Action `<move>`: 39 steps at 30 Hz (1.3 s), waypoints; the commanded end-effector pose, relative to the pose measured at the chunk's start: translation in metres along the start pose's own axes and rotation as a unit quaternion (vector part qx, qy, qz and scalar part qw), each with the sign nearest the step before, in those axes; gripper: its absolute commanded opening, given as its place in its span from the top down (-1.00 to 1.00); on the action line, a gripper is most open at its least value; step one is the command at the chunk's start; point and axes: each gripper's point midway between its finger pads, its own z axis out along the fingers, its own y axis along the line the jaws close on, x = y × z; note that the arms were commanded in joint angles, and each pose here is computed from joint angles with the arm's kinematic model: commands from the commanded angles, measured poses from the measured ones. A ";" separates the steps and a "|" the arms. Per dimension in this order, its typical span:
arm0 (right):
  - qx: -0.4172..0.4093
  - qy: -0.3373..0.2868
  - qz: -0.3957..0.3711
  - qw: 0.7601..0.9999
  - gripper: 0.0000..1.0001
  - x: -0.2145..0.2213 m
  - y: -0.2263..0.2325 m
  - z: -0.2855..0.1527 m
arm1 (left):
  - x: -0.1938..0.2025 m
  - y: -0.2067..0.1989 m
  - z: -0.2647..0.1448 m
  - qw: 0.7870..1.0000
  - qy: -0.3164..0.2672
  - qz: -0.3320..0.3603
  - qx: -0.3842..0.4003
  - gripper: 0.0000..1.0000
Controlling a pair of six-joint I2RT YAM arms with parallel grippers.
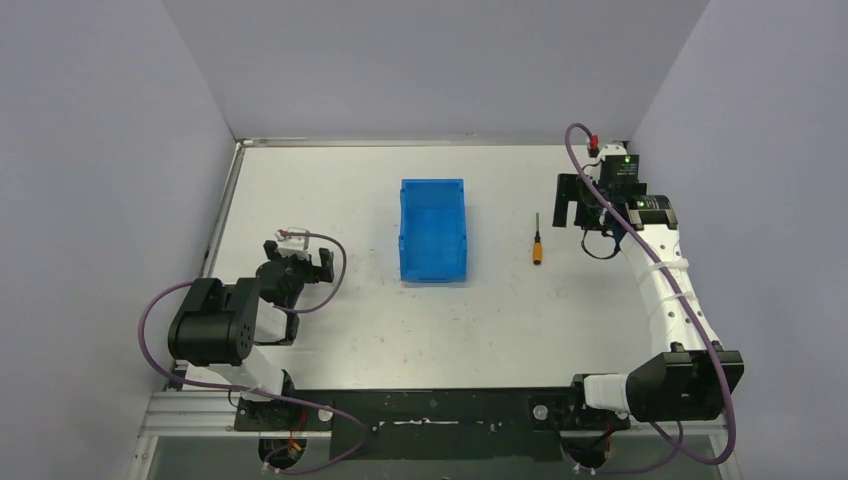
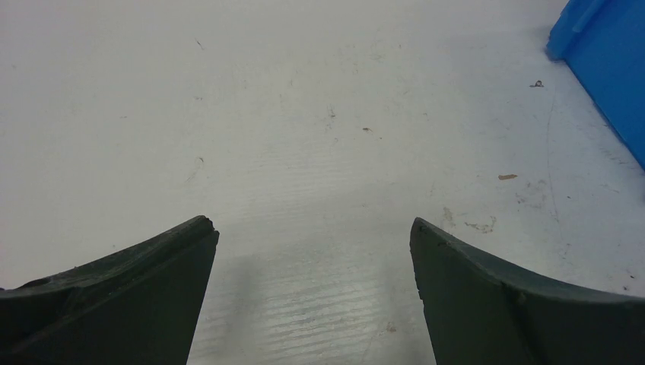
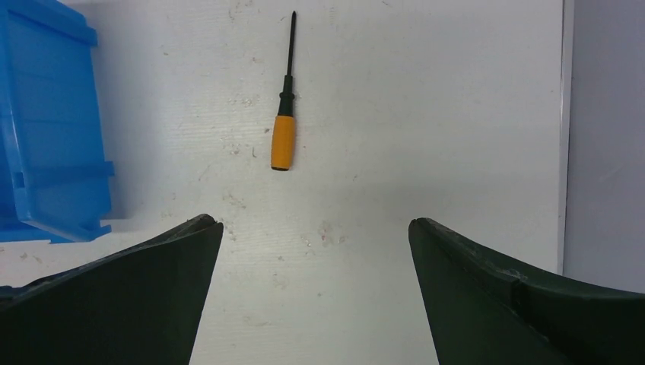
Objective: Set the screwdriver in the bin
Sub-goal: Pick up the screwdriver from the center of the board.
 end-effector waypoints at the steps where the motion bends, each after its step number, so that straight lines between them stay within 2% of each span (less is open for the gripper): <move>1: 0.002 -0.043 0.009 0.999 -1.00 -0.016 0.000 -0.010 | -0.020 0.002 0.006 0.999 -0.031 0.010 0.003 -0.94; 10: 0.016 -0.041 0.013 0.999 -1.00 -0.015 -0.005 -0.009 | -0.021 0.002 0.006 0.999 -0.035 0.010 0.002 -0.95; 20: 0.016 -0.002 0.013 1.000 -1.00 0.001 -0.004 0.015 | -0.021 0.001 0.006 0.999 -0.037 0.011 0.004 -0.94; 32: 0.010 0.061 0.058 0.996 -1.00 0.034 0.008 0.075 | -0.021 0.002 0.006 0.999 -0.034 0.011 0.003 -0.94; 39: 0.015 0.075 0.049 0.996 -1.00 0.046 0.013 0.103 | -0.019 0.001 0.006 1.000 -0.029 0.010 0.003 -0.94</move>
